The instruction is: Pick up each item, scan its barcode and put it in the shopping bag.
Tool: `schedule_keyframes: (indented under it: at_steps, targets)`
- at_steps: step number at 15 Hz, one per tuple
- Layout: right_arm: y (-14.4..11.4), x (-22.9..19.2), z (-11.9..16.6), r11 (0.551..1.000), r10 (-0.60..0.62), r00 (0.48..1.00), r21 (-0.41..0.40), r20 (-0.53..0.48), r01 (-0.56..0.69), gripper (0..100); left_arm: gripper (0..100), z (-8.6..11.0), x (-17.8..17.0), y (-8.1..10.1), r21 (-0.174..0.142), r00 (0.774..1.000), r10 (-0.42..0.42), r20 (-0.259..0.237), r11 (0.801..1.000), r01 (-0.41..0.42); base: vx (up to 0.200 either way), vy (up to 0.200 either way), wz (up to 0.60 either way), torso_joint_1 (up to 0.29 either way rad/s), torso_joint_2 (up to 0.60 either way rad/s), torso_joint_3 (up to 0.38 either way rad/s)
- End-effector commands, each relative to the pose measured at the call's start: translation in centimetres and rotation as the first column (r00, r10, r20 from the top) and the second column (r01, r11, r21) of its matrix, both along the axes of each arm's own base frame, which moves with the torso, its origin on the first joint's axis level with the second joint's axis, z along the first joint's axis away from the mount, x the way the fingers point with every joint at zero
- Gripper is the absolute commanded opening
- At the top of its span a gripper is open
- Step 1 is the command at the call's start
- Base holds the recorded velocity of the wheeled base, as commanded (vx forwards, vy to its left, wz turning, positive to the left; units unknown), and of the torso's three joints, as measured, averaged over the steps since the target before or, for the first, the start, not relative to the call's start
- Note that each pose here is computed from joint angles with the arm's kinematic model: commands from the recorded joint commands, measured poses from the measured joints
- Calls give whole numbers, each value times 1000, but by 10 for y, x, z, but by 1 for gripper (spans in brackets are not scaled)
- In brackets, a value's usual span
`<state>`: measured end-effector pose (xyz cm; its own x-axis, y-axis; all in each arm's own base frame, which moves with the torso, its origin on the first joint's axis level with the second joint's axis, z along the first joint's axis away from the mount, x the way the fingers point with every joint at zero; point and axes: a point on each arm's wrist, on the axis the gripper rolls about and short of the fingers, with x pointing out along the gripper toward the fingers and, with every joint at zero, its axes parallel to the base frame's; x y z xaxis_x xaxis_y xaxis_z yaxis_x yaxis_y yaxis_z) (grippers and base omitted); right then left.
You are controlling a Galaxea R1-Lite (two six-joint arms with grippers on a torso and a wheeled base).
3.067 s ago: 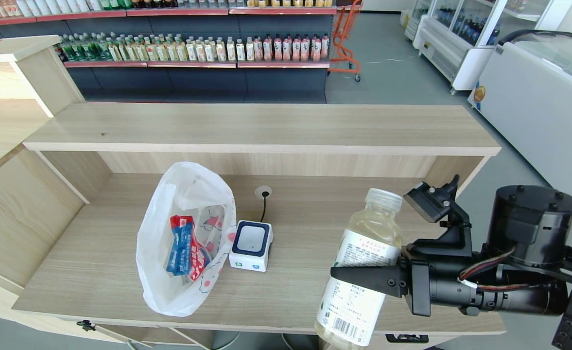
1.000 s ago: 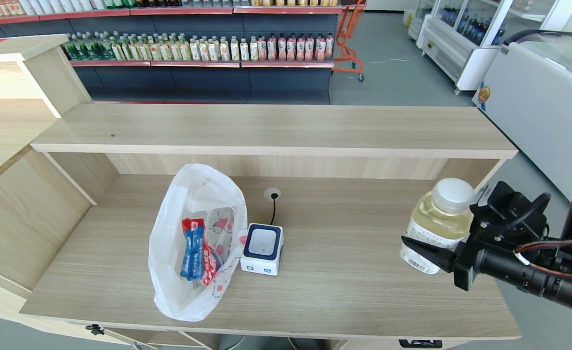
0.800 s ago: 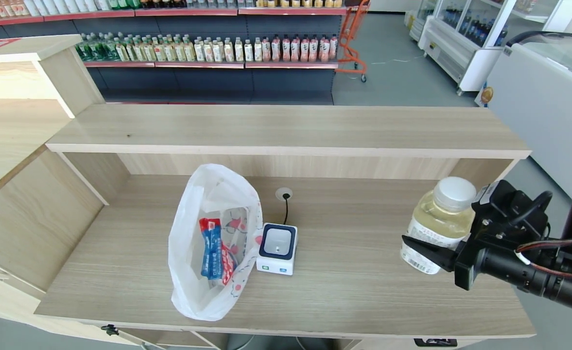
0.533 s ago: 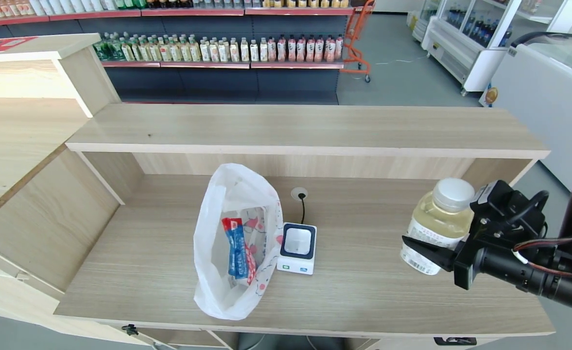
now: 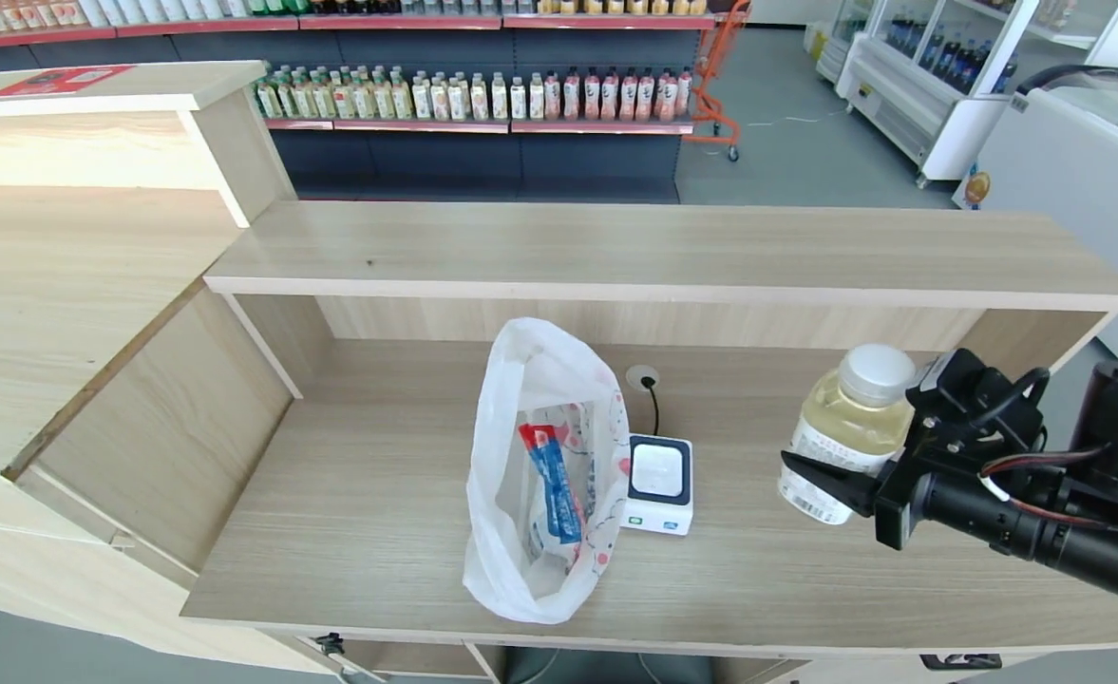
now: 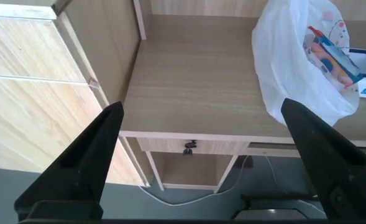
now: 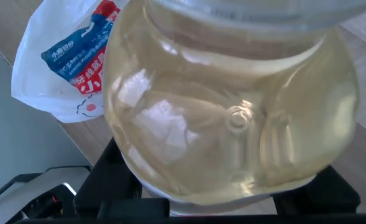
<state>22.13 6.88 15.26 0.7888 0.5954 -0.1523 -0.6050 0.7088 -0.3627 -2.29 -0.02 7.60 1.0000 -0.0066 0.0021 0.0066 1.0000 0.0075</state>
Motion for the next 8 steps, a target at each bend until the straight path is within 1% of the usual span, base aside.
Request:
schedule_keyframes:
  at_steps: [1,3,4,5,6,8]
  targets:
    - [0,3,-5,1000,11,1000,-3,-21,-11,0,100,0,0,0,0,1000,0,1,1000,0,200,0,0,2,2,12]
    - [1,4,-9,998,55,998,2,-38,-55,0,100,0,0,0,2,1000,0,1,1000,0,200,0,0,5,2,7]
    - [0,5,-12,998,62,997,2,-50,-62,0,100,0,0,0,8,1000,0,1,1000,0,200,0,0,12,7,-2]
    - [-1,8,-15,998,65,996,2,-64,-65,0,100,0,0,0,25,1000,-1,3,1000,1,200,0,0,-22,-2,2]
    - [-1,11,-19,998,68,994,0,-80,-68,0,100,0,0,0,25,1000,1,3,1000,-1,200,0,0,-22,-2,7]
    - [1,20,-28,998,66,993,-4,-93,-67,0,100,0,0,0,-21,1000,0,1,1000,0,0,0,0,0,0,0]
